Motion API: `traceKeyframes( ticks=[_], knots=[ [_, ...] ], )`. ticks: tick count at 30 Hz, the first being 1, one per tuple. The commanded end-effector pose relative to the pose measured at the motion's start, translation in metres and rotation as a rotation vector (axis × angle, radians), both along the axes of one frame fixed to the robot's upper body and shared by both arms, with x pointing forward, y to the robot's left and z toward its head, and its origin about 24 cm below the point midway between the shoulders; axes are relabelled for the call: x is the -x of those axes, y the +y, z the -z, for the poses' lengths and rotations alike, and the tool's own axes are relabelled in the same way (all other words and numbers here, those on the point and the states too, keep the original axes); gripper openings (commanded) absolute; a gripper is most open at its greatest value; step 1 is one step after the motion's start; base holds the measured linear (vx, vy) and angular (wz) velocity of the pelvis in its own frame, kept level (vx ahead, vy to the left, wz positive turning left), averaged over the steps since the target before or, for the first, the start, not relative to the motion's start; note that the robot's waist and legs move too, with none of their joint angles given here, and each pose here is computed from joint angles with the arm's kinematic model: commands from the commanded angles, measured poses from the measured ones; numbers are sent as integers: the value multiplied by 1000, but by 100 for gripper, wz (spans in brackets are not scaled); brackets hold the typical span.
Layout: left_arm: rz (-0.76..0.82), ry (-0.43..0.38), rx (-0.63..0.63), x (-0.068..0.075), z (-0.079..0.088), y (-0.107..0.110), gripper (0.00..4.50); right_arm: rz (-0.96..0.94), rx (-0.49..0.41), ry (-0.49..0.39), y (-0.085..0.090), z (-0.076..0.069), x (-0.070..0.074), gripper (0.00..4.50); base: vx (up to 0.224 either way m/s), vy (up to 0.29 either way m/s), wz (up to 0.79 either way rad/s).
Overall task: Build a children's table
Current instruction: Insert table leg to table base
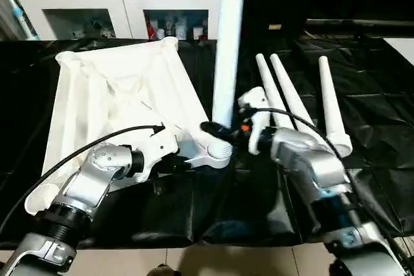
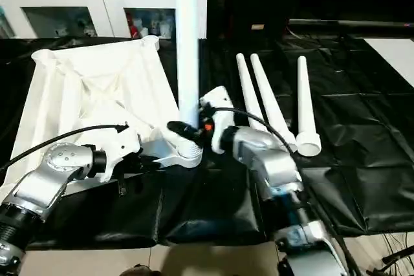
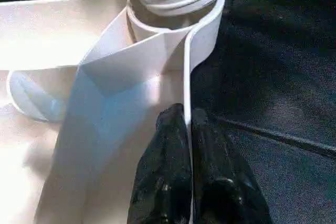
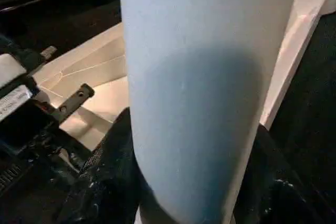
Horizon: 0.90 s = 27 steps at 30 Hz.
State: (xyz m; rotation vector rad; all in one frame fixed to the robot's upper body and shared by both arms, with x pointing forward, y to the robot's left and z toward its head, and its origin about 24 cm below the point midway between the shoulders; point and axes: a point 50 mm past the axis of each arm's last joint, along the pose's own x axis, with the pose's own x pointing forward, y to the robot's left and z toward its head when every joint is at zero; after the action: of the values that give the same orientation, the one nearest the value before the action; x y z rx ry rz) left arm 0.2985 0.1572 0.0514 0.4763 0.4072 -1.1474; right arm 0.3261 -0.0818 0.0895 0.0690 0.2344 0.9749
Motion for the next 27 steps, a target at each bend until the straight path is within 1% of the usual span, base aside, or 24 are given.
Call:
traceKeyframes(
  ticks=[1,4,7,16,22,25,27],
  knots=[
    [37,-15,34,3,-3,-10,0,-19,4,-24,4,-5,-4,185,0,0,0],
    [30,-12,33,3,-3,-8,0,-35,26,-16,5,-2,-4,185,0,0,0],
    [30,-10,69,3,-4,-9,0,-27,34,-2,3,3,-6,185,0,0,0],
    [28,-1,91,3,-6,-8,0,-5,29,41,0,16,-10,185,0,0,0],
    [9,5,112,1,-7,-7,0,20,-49,80,-2,25,-9,185,0,0,0],
    [0,3,111,0,-7,-6,0,34,-76,87,-5,31,-6,185,0,0,0],
    [-2,3,112,0,-7,-6,0,38,-82,88,-5,32,-6,185,0,0,0]
  ],
)
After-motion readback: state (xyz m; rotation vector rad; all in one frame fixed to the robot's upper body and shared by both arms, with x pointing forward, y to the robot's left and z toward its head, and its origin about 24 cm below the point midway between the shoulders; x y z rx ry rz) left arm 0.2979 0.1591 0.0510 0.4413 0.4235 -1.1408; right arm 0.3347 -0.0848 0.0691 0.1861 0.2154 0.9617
